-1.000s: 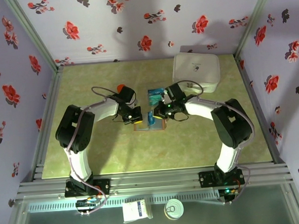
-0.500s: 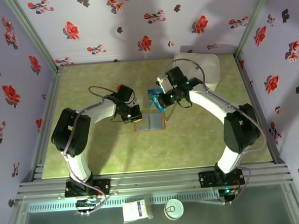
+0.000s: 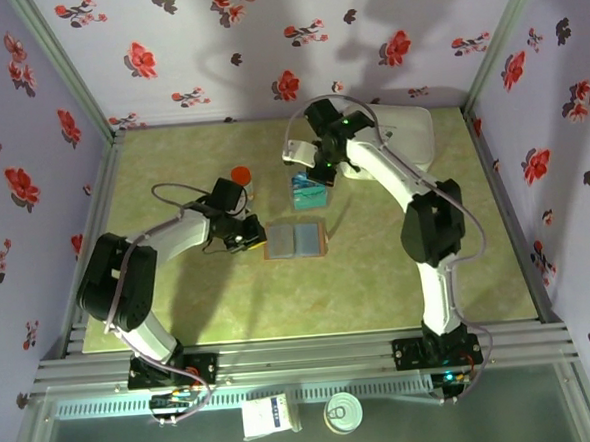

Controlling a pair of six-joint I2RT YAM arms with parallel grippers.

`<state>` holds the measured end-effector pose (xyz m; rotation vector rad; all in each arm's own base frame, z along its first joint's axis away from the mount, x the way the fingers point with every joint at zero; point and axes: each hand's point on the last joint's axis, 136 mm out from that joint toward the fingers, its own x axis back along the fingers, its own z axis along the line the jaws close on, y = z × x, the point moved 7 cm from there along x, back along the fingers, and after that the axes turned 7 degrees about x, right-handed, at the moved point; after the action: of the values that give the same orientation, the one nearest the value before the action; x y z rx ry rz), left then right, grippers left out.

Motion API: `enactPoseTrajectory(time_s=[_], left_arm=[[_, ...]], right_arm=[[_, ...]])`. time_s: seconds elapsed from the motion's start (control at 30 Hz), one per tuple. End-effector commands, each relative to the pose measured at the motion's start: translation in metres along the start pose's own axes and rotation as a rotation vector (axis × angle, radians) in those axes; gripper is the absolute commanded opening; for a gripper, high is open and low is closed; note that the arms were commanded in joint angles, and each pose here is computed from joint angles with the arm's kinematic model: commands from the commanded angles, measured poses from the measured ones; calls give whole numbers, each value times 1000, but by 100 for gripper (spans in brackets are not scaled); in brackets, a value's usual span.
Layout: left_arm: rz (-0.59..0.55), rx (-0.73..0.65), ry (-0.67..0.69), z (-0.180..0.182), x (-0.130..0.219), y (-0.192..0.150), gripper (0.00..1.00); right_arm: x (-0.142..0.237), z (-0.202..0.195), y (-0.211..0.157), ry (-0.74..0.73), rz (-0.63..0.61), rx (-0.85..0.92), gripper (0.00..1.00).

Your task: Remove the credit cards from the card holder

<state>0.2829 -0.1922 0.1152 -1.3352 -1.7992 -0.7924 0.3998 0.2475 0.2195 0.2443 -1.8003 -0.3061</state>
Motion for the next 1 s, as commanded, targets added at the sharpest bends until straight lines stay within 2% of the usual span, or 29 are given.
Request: enactPoseTrajectory(time_s=[0.0, 0.27, 0.57, 0.9, 0.93, 0.97], left_arm=[[-33, 27, -33, 3, 6, 1, 13], [-28, 33, -40, 8, 10, 1, 13], [-14, 38, -32, 12, 10, 3, 13], [-12, 53, -26, 16, 8, 4, 13], [-10, 54, -24, 17, 7, 4, 13], [-11, 54, -24, 17, 7, 5, 13]], right_arm=[[-2, -3, -7, 74, 61, 106, 0], [-28, -21, -8, 71, 72, 140, 0], [-40, -39, -5, 14, 69, 194, 0], [-56, -42, -3, 14, 59, 212, 0], [-56, -42, -3, 14, 60, 212, 1], [-57, -42, -3, 14, 64, 211, 7]])
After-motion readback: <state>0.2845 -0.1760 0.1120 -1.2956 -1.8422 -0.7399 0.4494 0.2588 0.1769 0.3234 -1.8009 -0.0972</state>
